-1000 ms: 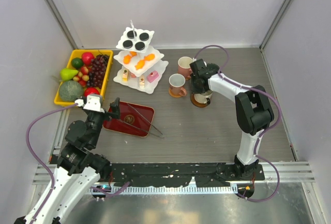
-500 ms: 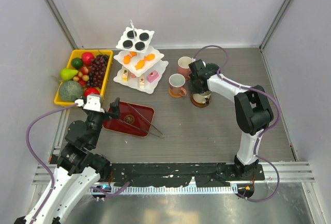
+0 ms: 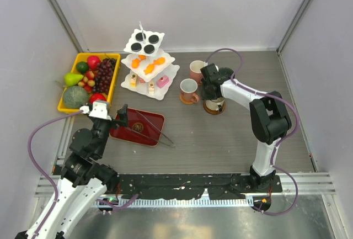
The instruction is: Serve the afternoon tea
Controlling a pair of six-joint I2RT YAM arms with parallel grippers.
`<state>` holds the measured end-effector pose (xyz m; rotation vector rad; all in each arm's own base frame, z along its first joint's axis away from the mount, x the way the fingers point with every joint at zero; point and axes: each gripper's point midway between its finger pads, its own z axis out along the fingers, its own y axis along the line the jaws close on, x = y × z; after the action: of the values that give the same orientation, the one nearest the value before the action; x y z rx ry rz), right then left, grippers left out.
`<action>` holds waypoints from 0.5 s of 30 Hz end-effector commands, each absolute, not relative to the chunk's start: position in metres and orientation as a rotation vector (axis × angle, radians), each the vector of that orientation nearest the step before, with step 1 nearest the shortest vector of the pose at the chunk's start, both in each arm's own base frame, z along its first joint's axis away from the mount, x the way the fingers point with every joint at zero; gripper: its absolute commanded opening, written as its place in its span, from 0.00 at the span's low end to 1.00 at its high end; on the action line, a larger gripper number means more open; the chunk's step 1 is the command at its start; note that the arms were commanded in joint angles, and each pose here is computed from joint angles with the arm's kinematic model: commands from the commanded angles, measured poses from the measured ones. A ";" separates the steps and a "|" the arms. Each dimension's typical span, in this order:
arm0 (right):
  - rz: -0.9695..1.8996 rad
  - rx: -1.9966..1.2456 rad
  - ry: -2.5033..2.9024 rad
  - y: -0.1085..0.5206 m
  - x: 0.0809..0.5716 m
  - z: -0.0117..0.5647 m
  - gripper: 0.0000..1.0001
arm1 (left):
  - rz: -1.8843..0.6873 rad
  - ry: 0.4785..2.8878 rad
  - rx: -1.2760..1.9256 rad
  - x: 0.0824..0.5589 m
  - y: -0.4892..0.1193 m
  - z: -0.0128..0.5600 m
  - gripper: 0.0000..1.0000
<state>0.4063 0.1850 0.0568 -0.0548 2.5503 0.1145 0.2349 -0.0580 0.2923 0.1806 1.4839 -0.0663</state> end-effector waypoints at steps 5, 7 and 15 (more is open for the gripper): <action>0.079 -0.065 2.510 0.180 0.407 0.071 0.29 | -0.085 1.420 0.173 0.234 -0.060 0.308 0.99; 0.079 -0.066 2.513 0.179 0.405 0.072 0.29 | -0.083 1.420 0.173 0.235 -0.060 0.307 0.99; 0.074 -0.068 2.518 0.177 0.399 0.076 0.27 | -0.085 1.420 0.173 0.234 -0.060 0.308 0.99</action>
<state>0.4034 0.1814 0.0532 -0.0632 2.5590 0.0915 0.2349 -0.0586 0.2916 0.1828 1.4847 -0.0678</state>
